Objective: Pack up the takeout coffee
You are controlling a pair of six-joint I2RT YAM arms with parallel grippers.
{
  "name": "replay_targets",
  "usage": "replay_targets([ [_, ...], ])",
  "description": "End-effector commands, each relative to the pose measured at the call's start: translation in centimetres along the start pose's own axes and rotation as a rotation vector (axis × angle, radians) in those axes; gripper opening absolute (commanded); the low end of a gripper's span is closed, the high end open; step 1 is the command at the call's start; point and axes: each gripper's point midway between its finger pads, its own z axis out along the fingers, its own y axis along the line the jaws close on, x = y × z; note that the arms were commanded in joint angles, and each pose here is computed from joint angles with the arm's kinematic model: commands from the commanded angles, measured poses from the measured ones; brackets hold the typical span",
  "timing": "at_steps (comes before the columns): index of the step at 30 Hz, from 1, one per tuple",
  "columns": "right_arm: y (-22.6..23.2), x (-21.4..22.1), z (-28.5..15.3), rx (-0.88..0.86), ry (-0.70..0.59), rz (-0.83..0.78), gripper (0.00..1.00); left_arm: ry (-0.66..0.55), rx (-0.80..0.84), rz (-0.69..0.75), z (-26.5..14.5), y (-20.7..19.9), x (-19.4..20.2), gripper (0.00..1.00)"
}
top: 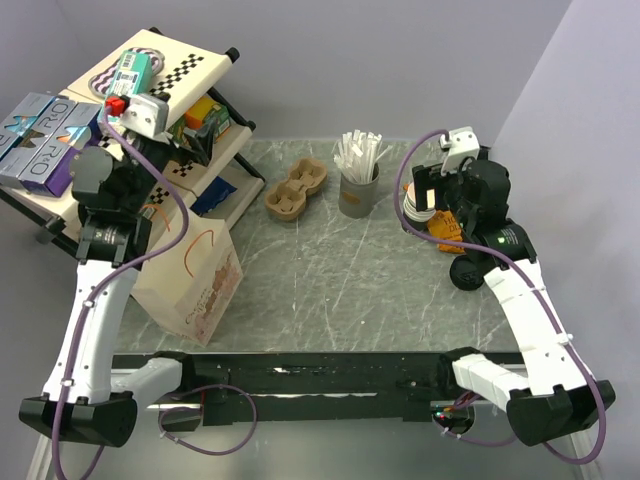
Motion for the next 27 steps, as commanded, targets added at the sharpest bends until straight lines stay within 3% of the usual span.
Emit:
replay_targets([
  [1,0.6,-3.5,-1.2,-0.071,-0.088,-0.054,1.0,-0.09,0.096,-0.005,0.4,-1.5,-4.5,0.99],
  [7,2.7,-6.4,-2.9,-0.227,-0.187,-0.162,1.0,0.034,0.32,-0.014,1.5,-5.7,-2.5,0.99],
  [15,3.7,-8.1,-2.9,-0.32,-0.147,-0.125,0.92,0.124,0.564,-0.018,0.0,-13.2,0.6,0.99],
  [21,1.7,-5.9,0.2,-0.31,-0.002,-0.112,0.76,0.201,0.684,-0.029,-1.9,-17.1,3.2,0.98],
  [22,1.9,-3.9,1.3,-0.345,0.078,-0.133,0.74,0.23,0.693,-0.05,-2.0,-17.5,4.1,0.98],
  [27,2.0,-0.9,2.7,-0.506,0.175,-0.319,0.63,0.302,0.734,-0.105,-3.2,-18.7,6.4,0.96],
])
